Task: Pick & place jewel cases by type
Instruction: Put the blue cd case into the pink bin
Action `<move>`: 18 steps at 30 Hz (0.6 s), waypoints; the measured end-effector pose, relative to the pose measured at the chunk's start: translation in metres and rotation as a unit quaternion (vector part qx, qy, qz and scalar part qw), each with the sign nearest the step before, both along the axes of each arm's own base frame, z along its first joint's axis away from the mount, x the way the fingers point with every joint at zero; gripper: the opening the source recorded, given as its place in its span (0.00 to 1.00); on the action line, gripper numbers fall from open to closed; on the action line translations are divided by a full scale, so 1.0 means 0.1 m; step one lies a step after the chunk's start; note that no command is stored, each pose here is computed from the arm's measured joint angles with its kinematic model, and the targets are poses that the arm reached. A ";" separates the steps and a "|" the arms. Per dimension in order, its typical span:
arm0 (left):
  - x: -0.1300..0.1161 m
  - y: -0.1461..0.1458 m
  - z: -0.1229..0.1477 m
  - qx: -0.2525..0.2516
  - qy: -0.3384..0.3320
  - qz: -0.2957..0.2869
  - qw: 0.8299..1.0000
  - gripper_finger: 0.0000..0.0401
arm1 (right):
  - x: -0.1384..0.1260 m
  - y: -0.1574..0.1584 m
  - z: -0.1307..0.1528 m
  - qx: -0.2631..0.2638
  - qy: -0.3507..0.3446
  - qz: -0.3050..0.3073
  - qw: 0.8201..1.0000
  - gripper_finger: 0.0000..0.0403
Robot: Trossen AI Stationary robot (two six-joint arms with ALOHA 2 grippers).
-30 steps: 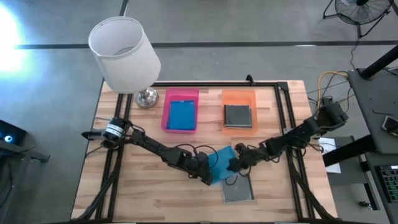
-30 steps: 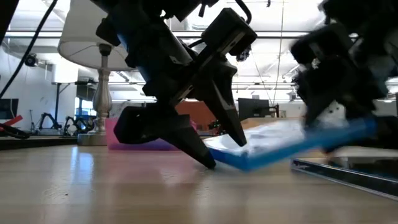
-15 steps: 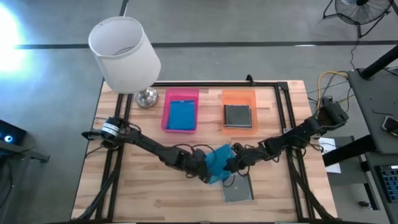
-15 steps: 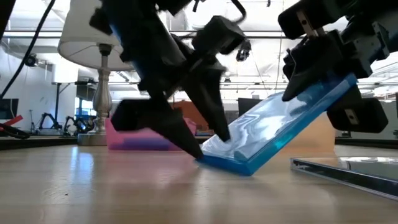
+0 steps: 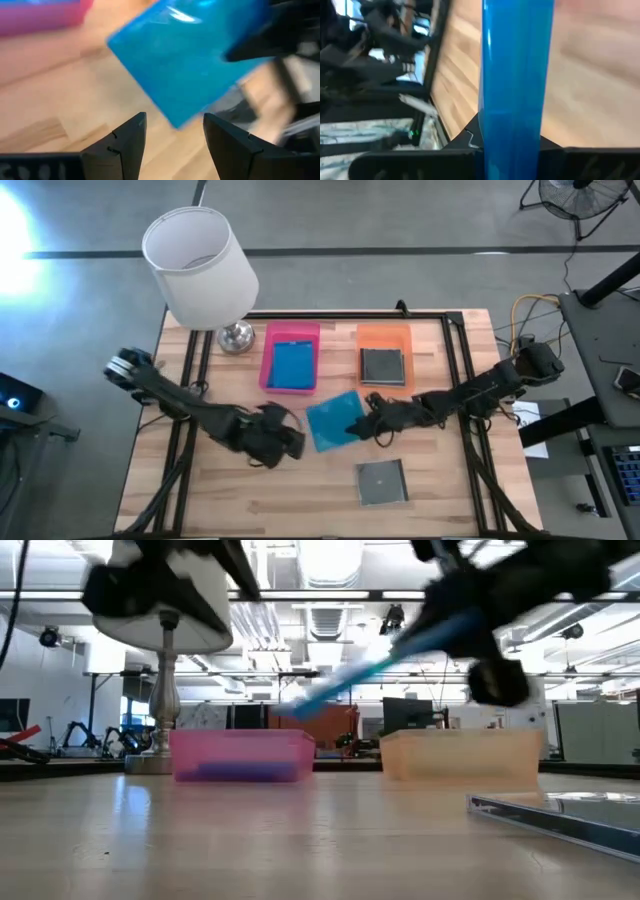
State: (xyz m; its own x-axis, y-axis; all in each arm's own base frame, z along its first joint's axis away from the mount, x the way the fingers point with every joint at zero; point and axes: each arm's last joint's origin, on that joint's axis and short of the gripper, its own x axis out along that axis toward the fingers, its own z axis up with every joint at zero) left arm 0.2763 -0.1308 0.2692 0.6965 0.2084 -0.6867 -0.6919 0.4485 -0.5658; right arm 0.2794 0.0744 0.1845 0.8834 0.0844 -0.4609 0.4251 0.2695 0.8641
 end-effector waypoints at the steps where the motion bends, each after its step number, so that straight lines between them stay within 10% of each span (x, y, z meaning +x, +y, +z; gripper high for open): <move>1: -0.08 0.02 0.09 0.002 -0.019 0.006 1.000 0.45 | 0.05 -0.06 0.06 -0.009 -0.008 -0.007 1.000 0.04; 7: -0.58 0.11 0.49 0.035 -0.088 0.023 0.995 0.45 | 0.38 -0.59 0.37 -0.063 -0.043 -0.043 0.996 0.04; 18: -0.99 0.31 0.81 0.057 -0.143 0.025 0.988 0.45 | 1.11 -1.59 0.50 -0.223 0.099 0.196 0.950 0.04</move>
